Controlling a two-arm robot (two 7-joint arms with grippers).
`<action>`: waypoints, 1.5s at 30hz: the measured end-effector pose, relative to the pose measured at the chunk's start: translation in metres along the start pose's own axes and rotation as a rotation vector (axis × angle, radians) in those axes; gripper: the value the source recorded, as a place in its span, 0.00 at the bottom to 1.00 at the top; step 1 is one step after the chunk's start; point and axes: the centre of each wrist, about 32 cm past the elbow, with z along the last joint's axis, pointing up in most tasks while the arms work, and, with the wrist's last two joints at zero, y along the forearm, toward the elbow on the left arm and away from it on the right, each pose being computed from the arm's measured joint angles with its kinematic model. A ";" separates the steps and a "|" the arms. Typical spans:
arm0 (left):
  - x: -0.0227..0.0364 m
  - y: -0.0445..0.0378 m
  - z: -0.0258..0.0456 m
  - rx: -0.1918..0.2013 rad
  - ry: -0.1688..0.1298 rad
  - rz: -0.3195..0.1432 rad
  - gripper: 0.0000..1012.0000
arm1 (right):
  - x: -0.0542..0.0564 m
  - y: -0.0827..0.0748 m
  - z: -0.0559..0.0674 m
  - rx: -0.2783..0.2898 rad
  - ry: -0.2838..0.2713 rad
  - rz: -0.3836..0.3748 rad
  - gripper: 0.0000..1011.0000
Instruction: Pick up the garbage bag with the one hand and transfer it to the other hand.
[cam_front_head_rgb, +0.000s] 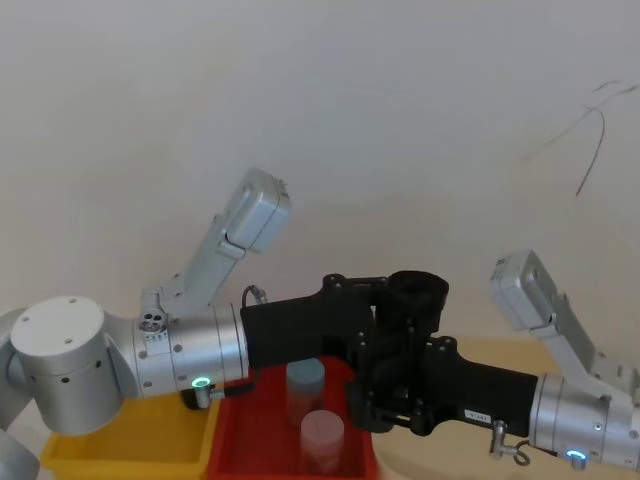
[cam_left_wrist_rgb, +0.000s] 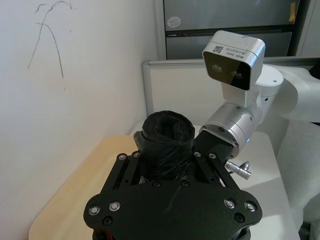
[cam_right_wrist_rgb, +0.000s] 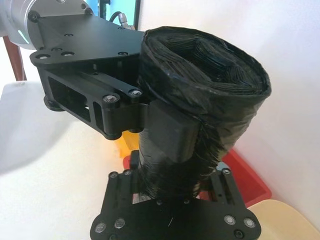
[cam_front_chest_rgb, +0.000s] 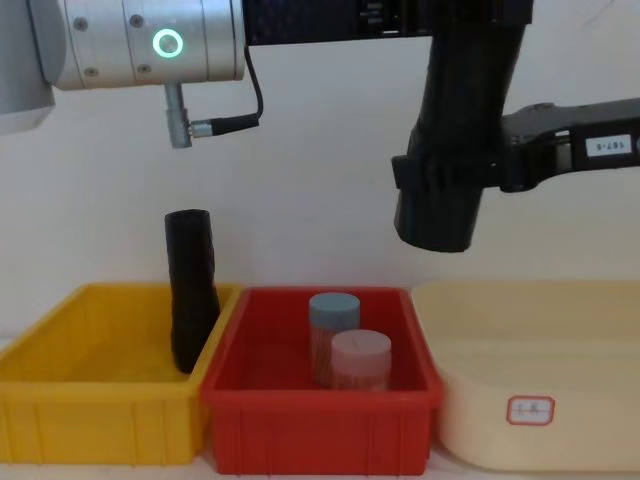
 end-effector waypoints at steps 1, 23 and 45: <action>-0.0001 0.0000 0.0000 0.000 0.001 0.000 0.37 | 0.000 0.000 0.000 0.000 0.000 0.000 0.63; -0.0016 0.0016 -0.0006 -0.005 0.010 0.013 0.90 | -0.001 -0.011 -0.004 0.006 0.004 -0.097 0.50; -0.0121 0.0339 -0.0130 -0.028 0.017 0.254 0.99 | 0.011 -0.032 -0.016 -0.086 0.059 -0.279 0.50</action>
